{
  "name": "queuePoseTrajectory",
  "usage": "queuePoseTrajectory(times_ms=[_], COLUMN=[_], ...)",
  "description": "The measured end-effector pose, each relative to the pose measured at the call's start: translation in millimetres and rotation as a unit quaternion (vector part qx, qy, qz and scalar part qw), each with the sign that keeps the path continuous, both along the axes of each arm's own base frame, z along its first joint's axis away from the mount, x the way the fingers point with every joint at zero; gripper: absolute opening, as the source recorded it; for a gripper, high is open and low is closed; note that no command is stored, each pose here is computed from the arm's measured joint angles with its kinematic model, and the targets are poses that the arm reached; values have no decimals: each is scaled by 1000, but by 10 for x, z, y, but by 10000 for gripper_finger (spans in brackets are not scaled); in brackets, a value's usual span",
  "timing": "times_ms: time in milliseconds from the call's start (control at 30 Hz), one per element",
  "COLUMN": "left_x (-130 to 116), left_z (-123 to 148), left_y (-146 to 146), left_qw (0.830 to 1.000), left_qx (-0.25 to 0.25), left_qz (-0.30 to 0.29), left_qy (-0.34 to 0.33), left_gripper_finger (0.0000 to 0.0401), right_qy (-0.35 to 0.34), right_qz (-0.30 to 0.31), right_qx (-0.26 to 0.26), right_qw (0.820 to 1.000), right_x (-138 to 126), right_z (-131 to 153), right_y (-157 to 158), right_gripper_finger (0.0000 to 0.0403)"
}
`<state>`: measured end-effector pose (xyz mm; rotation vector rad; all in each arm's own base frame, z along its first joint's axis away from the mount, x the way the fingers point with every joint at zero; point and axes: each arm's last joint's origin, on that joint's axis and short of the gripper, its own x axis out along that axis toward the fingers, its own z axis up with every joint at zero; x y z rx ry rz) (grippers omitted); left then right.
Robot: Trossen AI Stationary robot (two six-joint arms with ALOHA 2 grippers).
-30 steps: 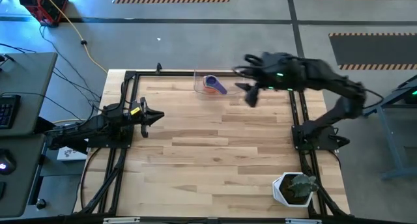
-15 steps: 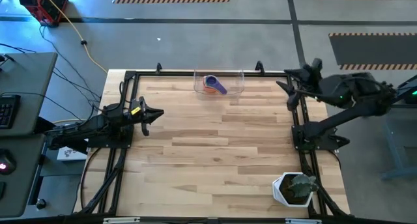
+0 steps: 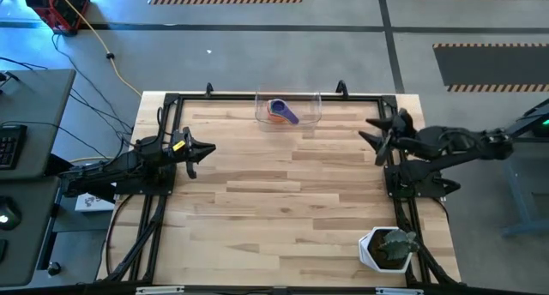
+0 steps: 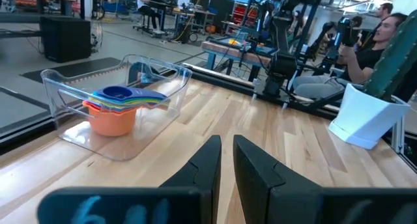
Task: Nest measuring cups in basket
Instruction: Return to Home Position
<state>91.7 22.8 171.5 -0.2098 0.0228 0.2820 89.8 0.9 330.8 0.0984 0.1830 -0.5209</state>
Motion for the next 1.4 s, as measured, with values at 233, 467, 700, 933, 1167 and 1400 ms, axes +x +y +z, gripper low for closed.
queuePoseTrajectory(times_ms=[233,467,700,933,1167,1400], left_x=[0,0,0,0,0,0], left_z=[1,1,1,1,2,2], left_y=[0,0,0,0,-1,-1], left_qw=[1000,1000,1000,1000,1000,1000], left_qx=[0,0,0,17,13,13], left_qz=[0,0,0,-1,-2,-3], left_qy=[0,0,0,5,3,3], left_gripper_finger=[32,32,32,32,33,32], right_qy=[2,-15,-59,-85,-96,-81], right_qz=[-1,-1,30,37,72,113], right_qx=[23,47,56,78,84,75], right_qw=[1000,999,996,993,989,988], right_x=[-28,-43,-29,-12,-8,2], right_z=[-561,-986,-1233,-1514,-1573,-1581], right_y=[-4,-5,10,18,36,58], right_gripper_finger=[222,222,222,222,222,222])
